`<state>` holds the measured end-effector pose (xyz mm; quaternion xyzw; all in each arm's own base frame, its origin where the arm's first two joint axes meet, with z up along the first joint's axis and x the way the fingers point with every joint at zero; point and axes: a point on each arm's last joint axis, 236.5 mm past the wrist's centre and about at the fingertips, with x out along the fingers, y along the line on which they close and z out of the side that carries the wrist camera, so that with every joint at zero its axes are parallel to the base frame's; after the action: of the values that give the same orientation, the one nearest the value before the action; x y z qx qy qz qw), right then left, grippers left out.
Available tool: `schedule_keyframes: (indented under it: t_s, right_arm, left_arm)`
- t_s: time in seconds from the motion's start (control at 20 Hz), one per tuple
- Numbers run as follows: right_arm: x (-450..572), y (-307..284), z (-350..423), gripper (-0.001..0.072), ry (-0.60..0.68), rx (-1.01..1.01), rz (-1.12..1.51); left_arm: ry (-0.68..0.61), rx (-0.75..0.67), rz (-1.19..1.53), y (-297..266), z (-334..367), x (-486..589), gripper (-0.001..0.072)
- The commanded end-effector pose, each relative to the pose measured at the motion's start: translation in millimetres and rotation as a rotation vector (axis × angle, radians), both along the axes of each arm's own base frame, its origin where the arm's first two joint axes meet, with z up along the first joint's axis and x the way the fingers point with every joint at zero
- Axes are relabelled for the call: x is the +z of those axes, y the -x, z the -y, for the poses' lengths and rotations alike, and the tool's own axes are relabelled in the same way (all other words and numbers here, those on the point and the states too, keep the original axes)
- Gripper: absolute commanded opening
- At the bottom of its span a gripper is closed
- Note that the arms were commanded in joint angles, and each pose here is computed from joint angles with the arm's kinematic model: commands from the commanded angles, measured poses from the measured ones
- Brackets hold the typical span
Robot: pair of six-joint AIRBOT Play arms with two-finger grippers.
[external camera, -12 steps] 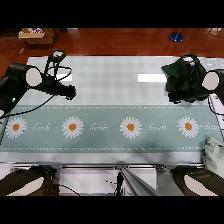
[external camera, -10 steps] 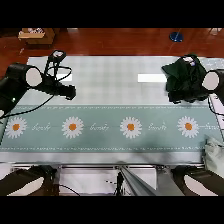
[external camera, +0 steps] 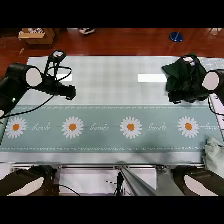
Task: Fold the shirts.
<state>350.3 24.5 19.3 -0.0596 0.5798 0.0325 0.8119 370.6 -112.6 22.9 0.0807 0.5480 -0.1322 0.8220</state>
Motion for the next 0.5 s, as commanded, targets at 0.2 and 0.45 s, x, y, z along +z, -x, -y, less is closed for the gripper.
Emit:
schedule_keyframes:
  t_s: [0.2,0.45]
  right_arm:
    - [0,0,0,0.0401,0.000,0.000,0.000]
    - [7,-18,-3,0.0402,-0.013,0.004,0.082]
  left_arm:
    - [0.000,-0.001,0.000,0,0,0,0.0634]
    - [0.001,0.000,0.001,0,0,0,0.0635]
